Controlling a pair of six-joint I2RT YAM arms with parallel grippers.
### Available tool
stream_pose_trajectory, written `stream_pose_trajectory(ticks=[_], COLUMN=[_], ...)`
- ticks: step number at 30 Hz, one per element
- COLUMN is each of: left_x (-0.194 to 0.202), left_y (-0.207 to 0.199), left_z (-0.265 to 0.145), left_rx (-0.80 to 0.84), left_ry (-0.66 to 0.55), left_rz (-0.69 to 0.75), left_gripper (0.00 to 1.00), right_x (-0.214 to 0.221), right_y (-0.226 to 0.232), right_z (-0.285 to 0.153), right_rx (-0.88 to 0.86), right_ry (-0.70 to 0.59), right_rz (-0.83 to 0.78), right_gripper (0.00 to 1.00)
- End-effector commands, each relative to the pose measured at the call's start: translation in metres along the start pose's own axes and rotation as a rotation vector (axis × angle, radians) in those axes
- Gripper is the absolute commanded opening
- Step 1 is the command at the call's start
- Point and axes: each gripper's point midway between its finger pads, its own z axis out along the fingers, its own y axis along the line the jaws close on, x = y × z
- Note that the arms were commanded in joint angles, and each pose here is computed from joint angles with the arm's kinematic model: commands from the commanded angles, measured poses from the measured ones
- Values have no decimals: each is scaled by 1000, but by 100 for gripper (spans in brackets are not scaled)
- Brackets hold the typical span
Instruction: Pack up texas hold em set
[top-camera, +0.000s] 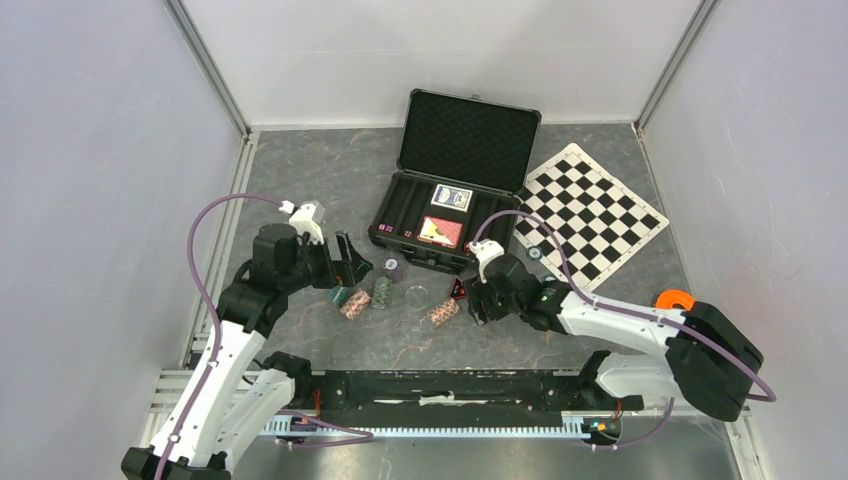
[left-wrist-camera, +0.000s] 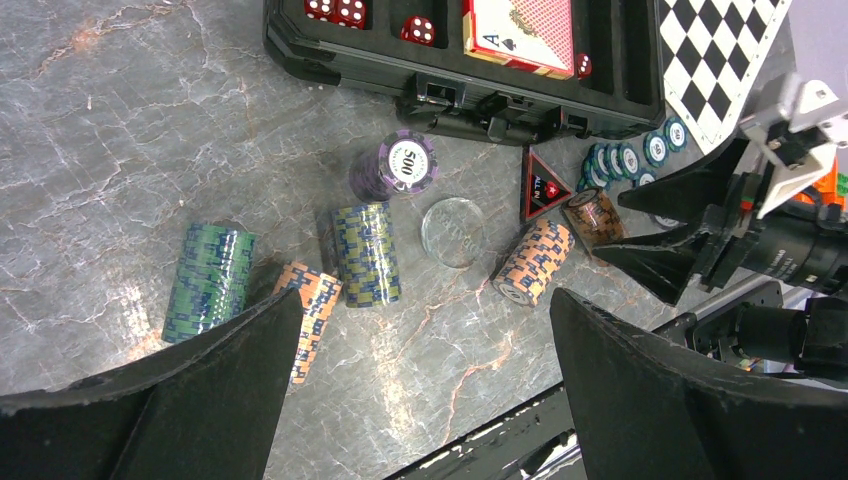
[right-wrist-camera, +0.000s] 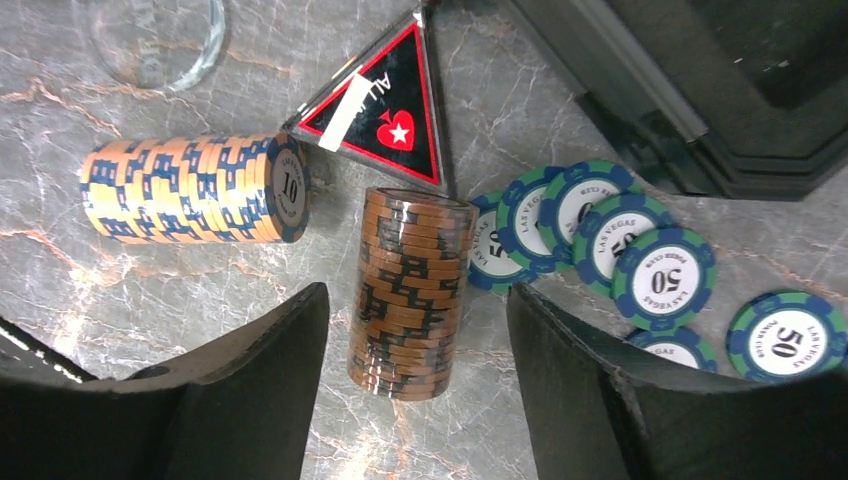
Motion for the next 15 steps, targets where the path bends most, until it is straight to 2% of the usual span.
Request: stream_pose_trajectory(ticks=[1,7,15], left_x=[-8,-8,-8], left_y=[-8,-7,-6], left_z=[-1,0,1], left_rx=[44,41,37], left_ry=[-28,-27,-22], left_rz=[52,50,48], left_gripper=[100,100,100], right_x=[-10,-9,-59], right_y=[5,3,2], right_z=[8,9,-26], right_rx=[5,25,58], right_ry=[-23,1,-100], right_rz=[19,9,-8], right_gripper=[69,54,48])
